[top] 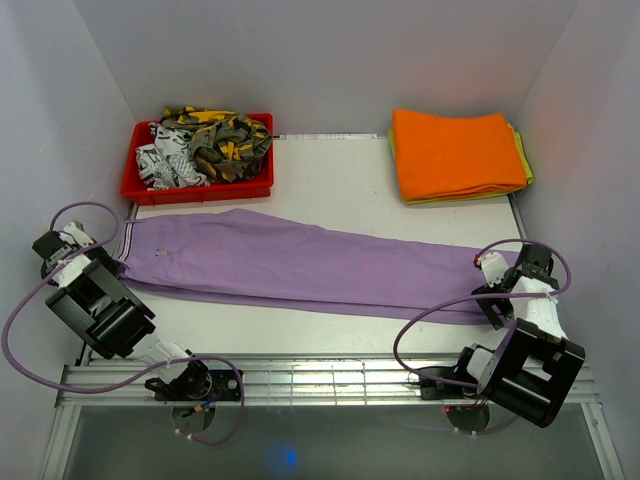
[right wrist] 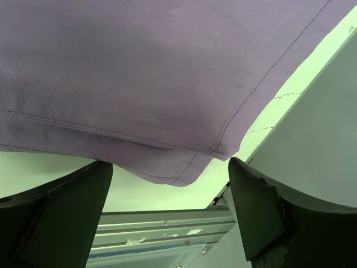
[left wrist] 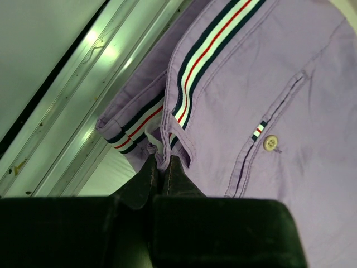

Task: Fold and stack the trousers
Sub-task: Fold the trousers

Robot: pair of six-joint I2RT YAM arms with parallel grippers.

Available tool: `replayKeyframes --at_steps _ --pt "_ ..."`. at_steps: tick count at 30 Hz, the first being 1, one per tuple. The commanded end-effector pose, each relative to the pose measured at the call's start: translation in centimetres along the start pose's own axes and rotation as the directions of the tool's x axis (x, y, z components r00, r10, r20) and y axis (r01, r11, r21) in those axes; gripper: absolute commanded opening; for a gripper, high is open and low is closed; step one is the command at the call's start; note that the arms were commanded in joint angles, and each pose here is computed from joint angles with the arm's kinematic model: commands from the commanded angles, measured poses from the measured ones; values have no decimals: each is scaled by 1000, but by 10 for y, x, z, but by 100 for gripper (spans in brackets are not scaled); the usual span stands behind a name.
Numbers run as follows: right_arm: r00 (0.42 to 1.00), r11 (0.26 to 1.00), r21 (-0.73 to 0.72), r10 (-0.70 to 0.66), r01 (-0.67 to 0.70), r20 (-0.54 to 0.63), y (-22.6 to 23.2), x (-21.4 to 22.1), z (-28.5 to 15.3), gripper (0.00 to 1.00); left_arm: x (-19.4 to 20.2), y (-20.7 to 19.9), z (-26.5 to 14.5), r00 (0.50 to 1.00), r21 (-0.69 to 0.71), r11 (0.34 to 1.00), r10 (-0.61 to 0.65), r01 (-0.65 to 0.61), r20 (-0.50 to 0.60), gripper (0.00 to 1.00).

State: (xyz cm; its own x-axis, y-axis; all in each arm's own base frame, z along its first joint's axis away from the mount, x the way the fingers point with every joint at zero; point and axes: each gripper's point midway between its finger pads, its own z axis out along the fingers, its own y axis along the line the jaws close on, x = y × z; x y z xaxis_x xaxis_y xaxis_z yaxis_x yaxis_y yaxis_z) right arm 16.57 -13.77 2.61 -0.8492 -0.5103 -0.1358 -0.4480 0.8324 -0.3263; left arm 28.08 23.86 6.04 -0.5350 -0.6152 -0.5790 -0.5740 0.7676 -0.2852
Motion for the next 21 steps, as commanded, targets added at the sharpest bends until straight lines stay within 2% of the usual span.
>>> replayKeyframes --at_steps 1,21 --pt "1000 1000 -26 11 -11 -10 12 5 12 90 -39 -17 -20 993 70 997 29 -37 113 0" --pt "999 999 -24 29 -29 -22 12 7 13 90 -56 0 -24 989 40 998 45 -51 138 0"
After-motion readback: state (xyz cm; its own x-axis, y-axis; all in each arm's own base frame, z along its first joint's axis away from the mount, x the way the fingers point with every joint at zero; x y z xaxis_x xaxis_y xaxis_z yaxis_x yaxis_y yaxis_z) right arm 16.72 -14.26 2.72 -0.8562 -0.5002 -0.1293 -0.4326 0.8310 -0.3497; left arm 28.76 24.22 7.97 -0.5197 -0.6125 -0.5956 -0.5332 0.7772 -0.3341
